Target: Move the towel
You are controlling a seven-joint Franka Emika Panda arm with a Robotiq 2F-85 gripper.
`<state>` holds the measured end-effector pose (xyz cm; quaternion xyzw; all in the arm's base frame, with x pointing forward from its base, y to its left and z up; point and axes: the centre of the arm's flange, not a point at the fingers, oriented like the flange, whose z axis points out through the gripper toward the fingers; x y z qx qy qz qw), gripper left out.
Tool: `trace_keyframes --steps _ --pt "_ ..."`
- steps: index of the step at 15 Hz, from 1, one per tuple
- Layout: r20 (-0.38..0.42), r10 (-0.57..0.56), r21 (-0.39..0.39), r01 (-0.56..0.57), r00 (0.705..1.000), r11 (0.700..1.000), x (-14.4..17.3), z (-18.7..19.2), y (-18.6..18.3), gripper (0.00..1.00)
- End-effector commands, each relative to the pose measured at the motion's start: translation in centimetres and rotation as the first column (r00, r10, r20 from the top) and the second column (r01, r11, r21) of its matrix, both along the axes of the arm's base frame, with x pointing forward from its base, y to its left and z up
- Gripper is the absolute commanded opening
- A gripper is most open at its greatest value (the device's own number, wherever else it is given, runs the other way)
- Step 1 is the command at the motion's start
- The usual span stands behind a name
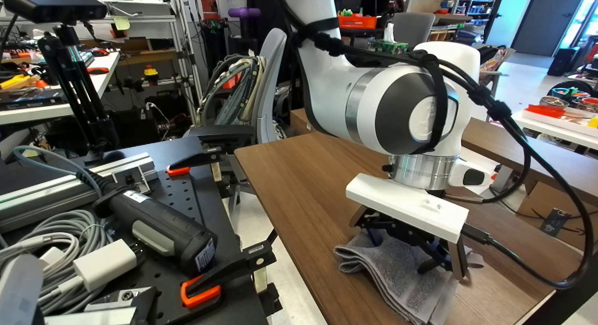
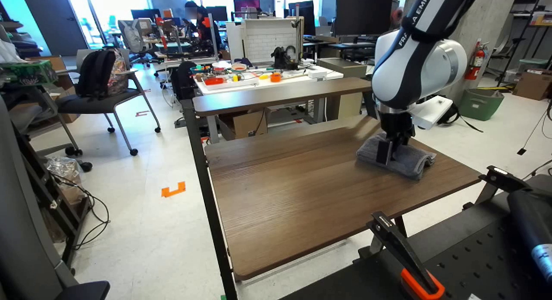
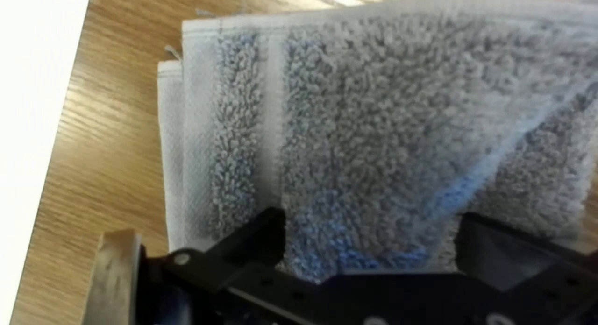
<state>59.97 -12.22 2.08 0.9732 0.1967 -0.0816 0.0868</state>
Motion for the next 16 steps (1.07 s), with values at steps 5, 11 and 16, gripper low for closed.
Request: trace_keyframes --steps 5,11,16 --pt "-0.005 0.015 -0.01 -0.015 1.0 1.0 -4.4 5.7 1.4 1.0" --pt "0.001 0.02 -0.038 -0.02 1.0 0.999 -4.2 6.8 2.2 1.0" --pt "-0.004 0.019 -0.037 -0.019 1.0 0.999 -4.5 6.8 2.3 1.0"
